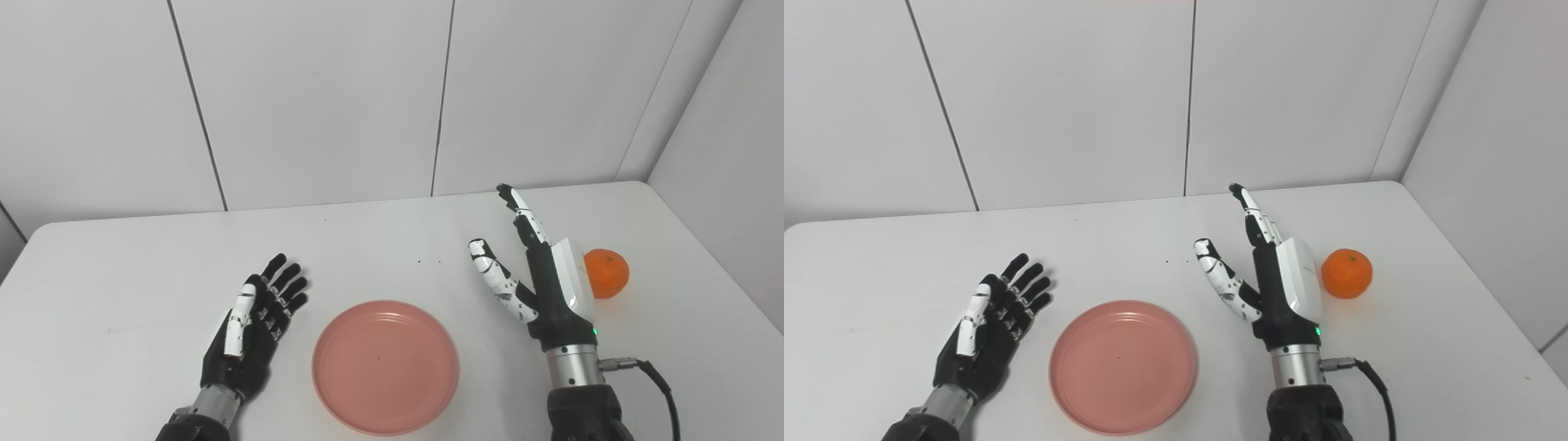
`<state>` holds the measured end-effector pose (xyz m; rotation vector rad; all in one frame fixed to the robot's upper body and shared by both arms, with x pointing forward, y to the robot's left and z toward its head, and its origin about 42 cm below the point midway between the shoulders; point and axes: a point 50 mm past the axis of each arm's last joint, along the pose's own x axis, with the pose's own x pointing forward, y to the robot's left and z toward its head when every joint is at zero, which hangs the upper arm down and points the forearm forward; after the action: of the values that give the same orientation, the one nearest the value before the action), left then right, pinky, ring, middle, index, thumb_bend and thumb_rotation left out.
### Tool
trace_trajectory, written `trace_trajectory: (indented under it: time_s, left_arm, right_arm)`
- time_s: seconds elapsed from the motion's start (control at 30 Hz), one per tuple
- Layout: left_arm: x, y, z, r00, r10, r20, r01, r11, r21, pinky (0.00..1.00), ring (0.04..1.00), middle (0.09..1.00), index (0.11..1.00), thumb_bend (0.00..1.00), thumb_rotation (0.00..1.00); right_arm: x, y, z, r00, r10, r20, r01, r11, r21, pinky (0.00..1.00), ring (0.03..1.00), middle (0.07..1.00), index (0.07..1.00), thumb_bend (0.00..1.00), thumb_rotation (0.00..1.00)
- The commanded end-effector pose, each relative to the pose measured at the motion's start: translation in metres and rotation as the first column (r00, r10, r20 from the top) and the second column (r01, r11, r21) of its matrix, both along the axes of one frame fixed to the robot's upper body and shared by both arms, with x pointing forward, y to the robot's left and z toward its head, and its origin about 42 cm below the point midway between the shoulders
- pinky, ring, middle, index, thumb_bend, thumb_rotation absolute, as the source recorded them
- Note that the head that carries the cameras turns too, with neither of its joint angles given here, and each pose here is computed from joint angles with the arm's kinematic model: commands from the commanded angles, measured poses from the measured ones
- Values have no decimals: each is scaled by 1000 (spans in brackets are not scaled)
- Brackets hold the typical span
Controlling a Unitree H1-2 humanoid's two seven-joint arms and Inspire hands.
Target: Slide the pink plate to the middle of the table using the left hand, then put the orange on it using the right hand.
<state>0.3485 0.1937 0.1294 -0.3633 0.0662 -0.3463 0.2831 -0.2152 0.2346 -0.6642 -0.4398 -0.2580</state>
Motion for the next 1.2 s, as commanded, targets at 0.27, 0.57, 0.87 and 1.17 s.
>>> trace_trajectory:
  time_s: [0.27,0.57,0.87,1.17]
  left_arm:
    - [-3,30,-34,997,-1,-82,1,1000,-3,976,952,956,952,318,1000]
    - [0,36,-37,996,-18,-82,17,1000,-19,1000,985,987,984,298,1000]
    - [1,44,-39,996,-15,-83,14,1000,-13,1000,991,998,992,310,1000]
    - [6,48,-40,996,-17,-85,18,1000,2,1000,1000,1000,1000,343,1000]
  right_arm:
    - [4,-15,26,983,-154,105,159,986,-42,793,861,893,885,757,482]
    - [4,-36,32,969,-234,80,240,967,-82,811,891,922,906,821,421]
    - [4,-56,38,940,-336,64,342,930,-133,792,900,953,949,893,381]
    - [5,-83,43,910,-415,25,414,901,-128,818,933,980,973,975,428]
